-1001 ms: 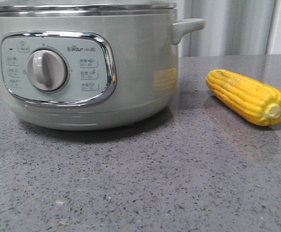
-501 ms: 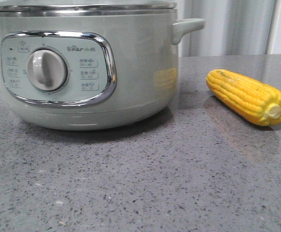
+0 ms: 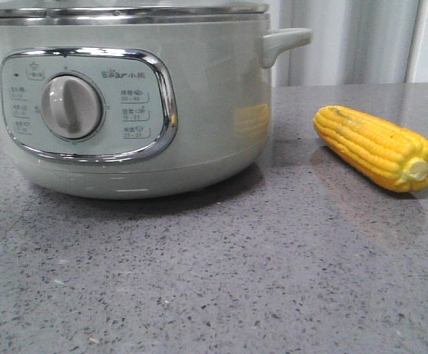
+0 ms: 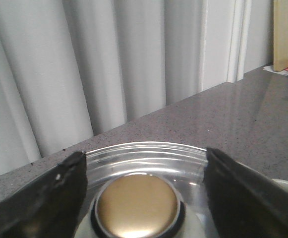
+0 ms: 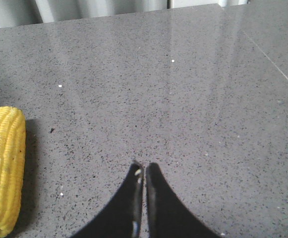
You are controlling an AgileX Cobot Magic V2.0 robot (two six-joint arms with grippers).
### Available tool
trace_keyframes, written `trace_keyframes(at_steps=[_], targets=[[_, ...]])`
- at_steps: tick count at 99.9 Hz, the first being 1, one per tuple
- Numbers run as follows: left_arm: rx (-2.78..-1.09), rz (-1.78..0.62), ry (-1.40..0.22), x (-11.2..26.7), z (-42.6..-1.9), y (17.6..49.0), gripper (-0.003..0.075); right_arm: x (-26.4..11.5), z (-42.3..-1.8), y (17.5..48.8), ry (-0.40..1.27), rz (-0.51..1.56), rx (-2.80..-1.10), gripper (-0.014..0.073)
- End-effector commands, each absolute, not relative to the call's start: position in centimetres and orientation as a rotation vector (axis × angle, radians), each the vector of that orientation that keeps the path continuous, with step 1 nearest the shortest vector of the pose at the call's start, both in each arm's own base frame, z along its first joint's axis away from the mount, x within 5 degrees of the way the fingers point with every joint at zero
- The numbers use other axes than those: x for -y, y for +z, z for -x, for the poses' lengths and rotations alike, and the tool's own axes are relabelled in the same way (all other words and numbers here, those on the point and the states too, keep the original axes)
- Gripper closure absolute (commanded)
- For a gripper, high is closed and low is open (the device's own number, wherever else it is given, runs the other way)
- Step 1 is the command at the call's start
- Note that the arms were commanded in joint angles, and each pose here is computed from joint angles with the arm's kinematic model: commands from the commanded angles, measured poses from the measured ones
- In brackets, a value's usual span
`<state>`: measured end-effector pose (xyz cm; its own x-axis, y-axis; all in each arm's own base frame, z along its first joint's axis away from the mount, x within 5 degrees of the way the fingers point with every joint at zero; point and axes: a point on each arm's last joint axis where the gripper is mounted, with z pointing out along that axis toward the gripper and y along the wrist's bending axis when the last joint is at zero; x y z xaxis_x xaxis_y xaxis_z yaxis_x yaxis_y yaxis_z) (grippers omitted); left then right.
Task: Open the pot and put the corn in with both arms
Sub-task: 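Lift the glass lid off the pot and set it beside the pot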
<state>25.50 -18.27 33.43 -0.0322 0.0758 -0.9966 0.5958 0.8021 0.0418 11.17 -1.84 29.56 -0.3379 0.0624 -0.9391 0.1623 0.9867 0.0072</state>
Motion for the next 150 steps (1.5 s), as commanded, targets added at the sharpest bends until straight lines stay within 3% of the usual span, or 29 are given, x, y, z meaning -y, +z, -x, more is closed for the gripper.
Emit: trace_keyframes(at_steps=[1,36,79,96,124,150], targets=[[-1.453,-0.506,-0.492,18.7,-25.7,35.6,0.0269,2.0,-11.5,31.0,-0.117,-0.157,-1.816,0.0669],[-1.476,-0.472,-0.509,18.7,-26.0,35.2,0.0304,2.2,-11.5,31.0,-0.129,-0.172,-1.815,0.0669],[-1.454,-0.466,-0.513,18.7,-26.0,35.4,0.0741,2.2,-11.5,31.0,-0.129,-0.172,-1.815,0.0669],[-1.394,-0.458,-0.518,18.5,-25.7,37.1,0.0741,2.2,-11.5,31.0,-0.129,-0.172,-1.815,0.0669],[-1.224,-0.447,-0.512,17.2,-23.7,42.4,0.0741,2.2,-11.5,31.0,-0.129,-0.172,-1.815,0.0669],[-1.142,-0.335,-0.403,11.7,-21.6,46.2,0.0741,2.2,-11.5,31.0,-0.129,-0.172,-1.815,0.0669]])
